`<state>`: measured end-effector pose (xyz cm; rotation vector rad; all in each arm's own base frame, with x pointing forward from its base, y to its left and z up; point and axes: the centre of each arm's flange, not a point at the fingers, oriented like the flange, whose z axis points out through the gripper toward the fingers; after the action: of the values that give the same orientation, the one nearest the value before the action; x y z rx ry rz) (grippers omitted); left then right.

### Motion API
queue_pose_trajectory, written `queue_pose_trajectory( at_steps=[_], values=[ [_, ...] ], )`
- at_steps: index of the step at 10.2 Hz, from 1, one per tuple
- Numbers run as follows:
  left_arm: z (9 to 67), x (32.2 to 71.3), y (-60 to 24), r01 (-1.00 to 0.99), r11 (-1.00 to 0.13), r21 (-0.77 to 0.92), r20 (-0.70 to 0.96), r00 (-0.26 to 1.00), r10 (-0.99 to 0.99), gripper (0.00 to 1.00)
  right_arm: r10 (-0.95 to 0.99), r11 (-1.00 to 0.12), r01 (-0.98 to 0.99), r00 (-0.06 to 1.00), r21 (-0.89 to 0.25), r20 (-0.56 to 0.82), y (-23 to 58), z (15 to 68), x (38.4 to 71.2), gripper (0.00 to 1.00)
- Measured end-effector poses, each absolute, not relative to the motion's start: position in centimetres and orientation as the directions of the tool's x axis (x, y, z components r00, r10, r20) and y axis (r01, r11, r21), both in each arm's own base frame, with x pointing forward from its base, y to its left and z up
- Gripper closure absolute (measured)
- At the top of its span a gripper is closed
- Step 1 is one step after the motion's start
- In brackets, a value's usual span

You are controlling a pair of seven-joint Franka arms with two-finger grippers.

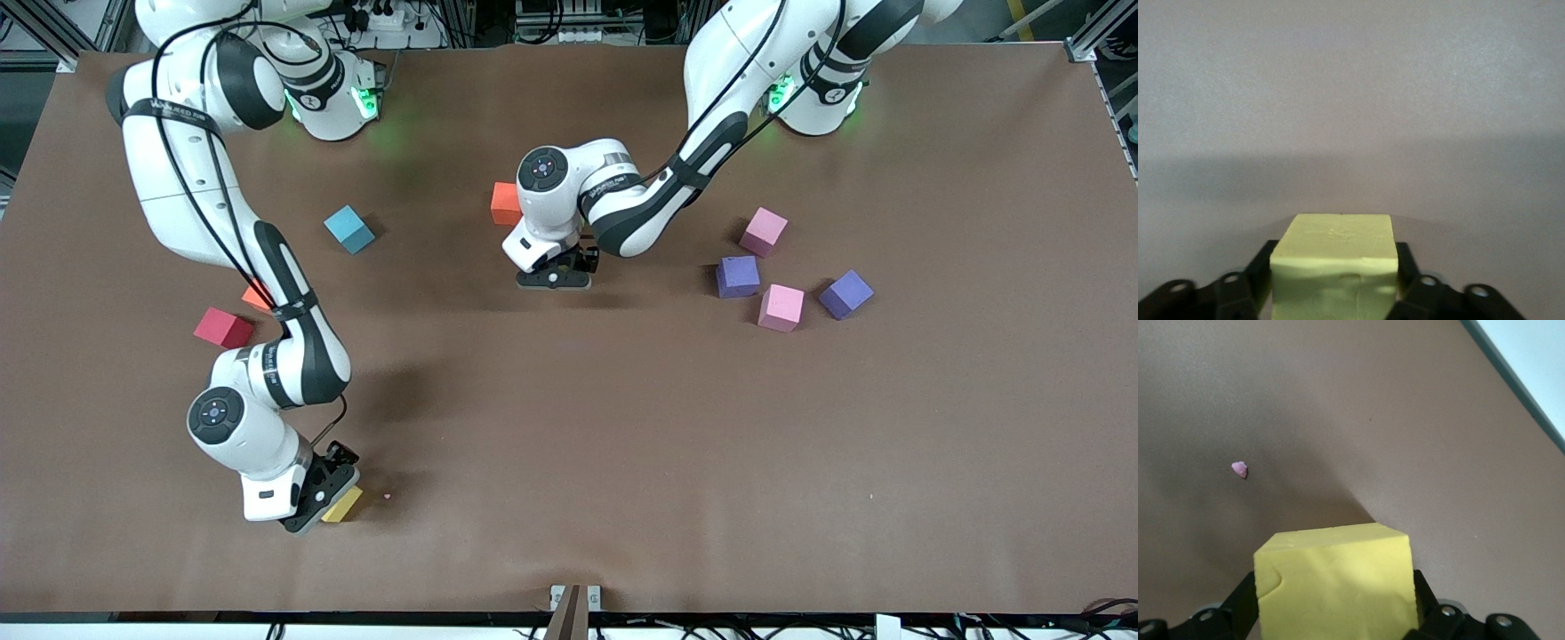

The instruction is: Form number 2 with 11 blocks

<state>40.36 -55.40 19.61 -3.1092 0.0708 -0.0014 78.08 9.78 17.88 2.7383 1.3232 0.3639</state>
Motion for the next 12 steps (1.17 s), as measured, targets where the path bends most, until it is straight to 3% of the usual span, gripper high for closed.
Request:
queue_pose_trajectory(
  at_steps=[1, 3, 8, 12],
  values=[
    [19.8, 40.8, -55.3, -0.035, -0.999, -0.028, 0.004, 0.999, -0.035, 0.01, 0.781, -0.623, 0.763, 0.598, 0.171, 0.18, 10.0, 17.9, 78.1, 0.11],
    [21.5, 42.0, -55.3, -0.005, -1.0, -0.01, 0.028, 1.0, -0.005, 0.0, 0.782, -0.62, 0.767, 0.59, 0.164, 0.199, 11.2, 18.5, 78.0, 0.35],
    [27.8, 48.3, -46.7, 0.173, -0.982, -0.076, 0.077, 0.983, 0.167, 0.0, 0.783, -0.616, 0.776, 0.586, 0.135, 0.209, 13.4, 22.3, 77.1, 0.38],
    [24.3, 48.5, -37.3, 0.176, -0.977, -0.123, -0.013, 0.984, 0.179, 0.0, 0.677, -0.715, 0.696, 0.713, -0.067, 0.18, 17.6, 25.4, 69.5, 0.38]
  ],
)
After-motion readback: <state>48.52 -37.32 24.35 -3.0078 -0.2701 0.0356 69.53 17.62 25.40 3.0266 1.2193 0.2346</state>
